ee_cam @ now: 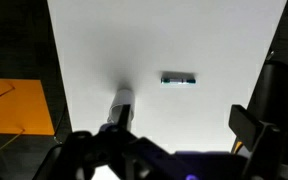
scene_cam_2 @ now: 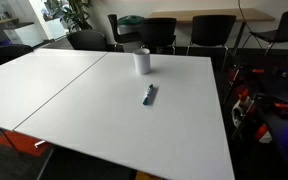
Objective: Put the marker in the cup
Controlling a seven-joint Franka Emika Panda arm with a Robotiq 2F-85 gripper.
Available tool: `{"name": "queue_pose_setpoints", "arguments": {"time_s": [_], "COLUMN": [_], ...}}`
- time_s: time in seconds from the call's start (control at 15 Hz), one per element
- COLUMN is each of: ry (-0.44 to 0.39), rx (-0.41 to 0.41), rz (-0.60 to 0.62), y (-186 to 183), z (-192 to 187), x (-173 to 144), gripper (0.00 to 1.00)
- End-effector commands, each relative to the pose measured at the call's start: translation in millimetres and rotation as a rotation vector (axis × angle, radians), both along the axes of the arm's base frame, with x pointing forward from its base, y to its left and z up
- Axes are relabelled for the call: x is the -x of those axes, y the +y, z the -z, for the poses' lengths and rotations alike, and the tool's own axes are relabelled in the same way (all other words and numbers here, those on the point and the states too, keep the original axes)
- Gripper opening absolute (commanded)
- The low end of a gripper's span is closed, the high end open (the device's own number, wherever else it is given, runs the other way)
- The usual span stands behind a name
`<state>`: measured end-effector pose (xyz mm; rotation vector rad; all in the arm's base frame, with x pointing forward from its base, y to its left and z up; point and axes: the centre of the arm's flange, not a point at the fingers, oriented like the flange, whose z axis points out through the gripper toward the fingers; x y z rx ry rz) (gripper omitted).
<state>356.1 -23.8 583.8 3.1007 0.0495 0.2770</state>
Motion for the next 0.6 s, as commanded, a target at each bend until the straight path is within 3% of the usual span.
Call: {"name": "queue_pose_setpoints", "arguments": {"time_s": [0.0,0.53], "ry": [0.0,-0.016], "rx": [0.0,-0.008], "rz": [0.0,-0.004], "y": [0.0,6.4], "z": [-0.1,1.8], "x": [0.0,-4.1], "gripper": [1.0,1.0]}}
